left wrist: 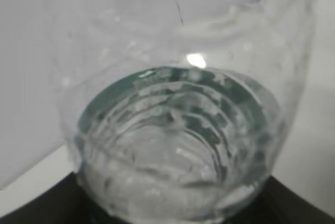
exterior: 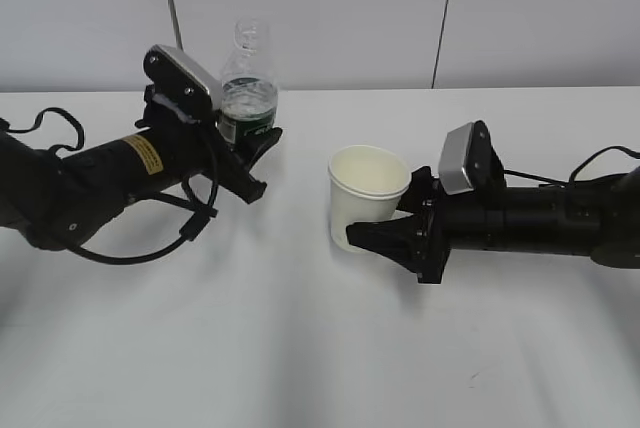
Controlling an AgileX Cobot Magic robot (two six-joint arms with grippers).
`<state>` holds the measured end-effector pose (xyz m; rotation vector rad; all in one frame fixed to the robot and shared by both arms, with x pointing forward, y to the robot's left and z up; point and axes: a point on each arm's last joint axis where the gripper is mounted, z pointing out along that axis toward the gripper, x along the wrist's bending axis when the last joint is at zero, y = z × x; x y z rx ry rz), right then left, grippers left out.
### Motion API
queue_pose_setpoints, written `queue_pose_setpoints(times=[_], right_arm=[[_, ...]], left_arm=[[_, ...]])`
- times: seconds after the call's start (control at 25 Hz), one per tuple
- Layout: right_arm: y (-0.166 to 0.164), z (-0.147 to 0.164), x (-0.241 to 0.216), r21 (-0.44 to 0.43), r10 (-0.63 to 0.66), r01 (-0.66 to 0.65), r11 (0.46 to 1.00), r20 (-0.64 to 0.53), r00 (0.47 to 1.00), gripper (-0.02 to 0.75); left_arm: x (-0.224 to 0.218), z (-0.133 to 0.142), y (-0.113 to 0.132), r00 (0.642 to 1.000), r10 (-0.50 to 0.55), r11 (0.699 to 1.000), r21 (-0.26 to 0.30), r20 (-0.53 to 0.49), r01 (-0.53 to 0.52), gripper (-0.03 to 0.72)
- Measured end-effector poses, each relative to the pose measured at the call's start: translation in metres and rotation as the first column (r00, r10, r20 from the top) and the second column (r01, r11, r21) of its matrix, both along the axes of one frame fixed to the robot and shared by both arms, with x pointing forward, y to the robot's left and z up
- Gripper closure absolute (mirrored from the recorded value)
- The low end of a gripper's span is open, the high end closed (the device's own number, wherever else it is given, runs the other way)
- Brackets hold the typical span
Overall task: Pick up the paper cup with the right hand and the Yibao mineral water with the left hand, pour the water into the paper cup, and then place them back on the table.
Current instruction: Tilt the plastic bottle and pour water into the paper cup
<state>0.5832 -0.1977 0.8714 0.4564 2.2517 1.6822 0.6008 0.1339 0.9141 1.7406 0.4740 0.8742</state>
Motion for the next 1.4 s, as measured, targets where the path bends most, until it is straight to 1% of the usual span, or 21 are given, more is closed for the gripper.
queue_pose_setpoints(times=[0.08, 0.2, 0.28, 0.4, 0.48, 0.64, 0.72, 0.88, 0.96, 1.16, 1.28, 1.4], right_arm=[[0.007, 0.003, 0.002, -0.008, 0.040, -0.040, 0.999, 0.006, 0.999, 0.258], [0.016, 0.005, 0.005, -0.021, 0.065, -0.066, 0.998, -0.005, 0.998, 0.258], [0.021, 0.006, 0.006, -0.032, 0.072, -0.072, 0.997, -0.014, 0.997, 0.258], [0.023, 0.008, 0.010, -0.036, 0.067, -0.068, 0.997, -0.020, 0.998, 0.258], [0.023, 0.009, 0.014, -0.041, 0.051, -0.053, 0.998, -0.033, 0.998, 0.258], [0.023, 0.012, 0.023, -0.069, 0.040, -0.045, 0.997, -0.077, 0.996, 0.258], [0.024, 0.015, 0.026, -0.078, 0.055, -0.063, 0.995, -0.106, 0.993, 0.258], [0.025, 0.016, 0.027, -0.087, 0.075, -0.087, 0.992, -0.127, 0.989, 0.258], [0.025, 0.016, 0.027, -0.094, 0.084, -0.096, 0.991, -0.127, 0.988, 0.258], [0.027, 0.018, 0.024, -0.068, 0.122, -0.131, 0.989, -0.127, 0.984, 0.258], [0.027, 0.020, 0.024, -0.066, 0.149, -0.157, 0.985, -0.116, 0.982, 0.258], [0.028, 0.023, 0.026, -0.068, 0.159, -0.166, 0.984, -0.107, 0.982, 0.258]], left_arm=[[0.007, 0.005, -0.002, 1.000, 0.004, 1.000, 0.017, 0.020, -0.004, 0.278], [0.014, 0.012, -0.004, 0.998, 0.004, 0.999, 0.035, 0.058, -0.006, 0.277], [0.016, 0.015, -0.005, 0.995, -0.005, 0.998, 0.070, 0.099, -0.002, 0.277], [0.016, 0.015, -0.005, 0.987, -0.025, 0.989, 0.149, 0.157, 0.002, 0.277], [0.016, 0.014, -0.004, 0.983, -0.036, 0.983, 0.186, 0.180, 0.002, 0.279], [0.016, 0.014, -0.004, 0.965, -0.072, 0.960, 0.279, 0.252, -0.001, 0.285], [0.016, 0.016, -0.005, 0.954, -0.090, 0.952, 0.306, 0.288, -0.003, 0.288], [0.016, 0.022, -0.006, 0.915, -0.112, 0.947, 0.320, 0.388, -0.020, 0.288], [0.016, 0.024, -0.005, 0.897, -0.116, 0.940, 0.340, 0.427, -0.040, 0.293], [0.017, 0.026, -0.005, 0.853, -0.151, 0.906, 0.416, 0.500, -0.084, 0.300], [0.017, 0.027, -0.005, 0.829, -0.168, 0.888, 0.447, 0.534, -0.108, 0.300], [0.018, 0.030, -0.004, 0.797, -0.165, 0.880, 0.451, 0.580, -0.146, 0.305]])
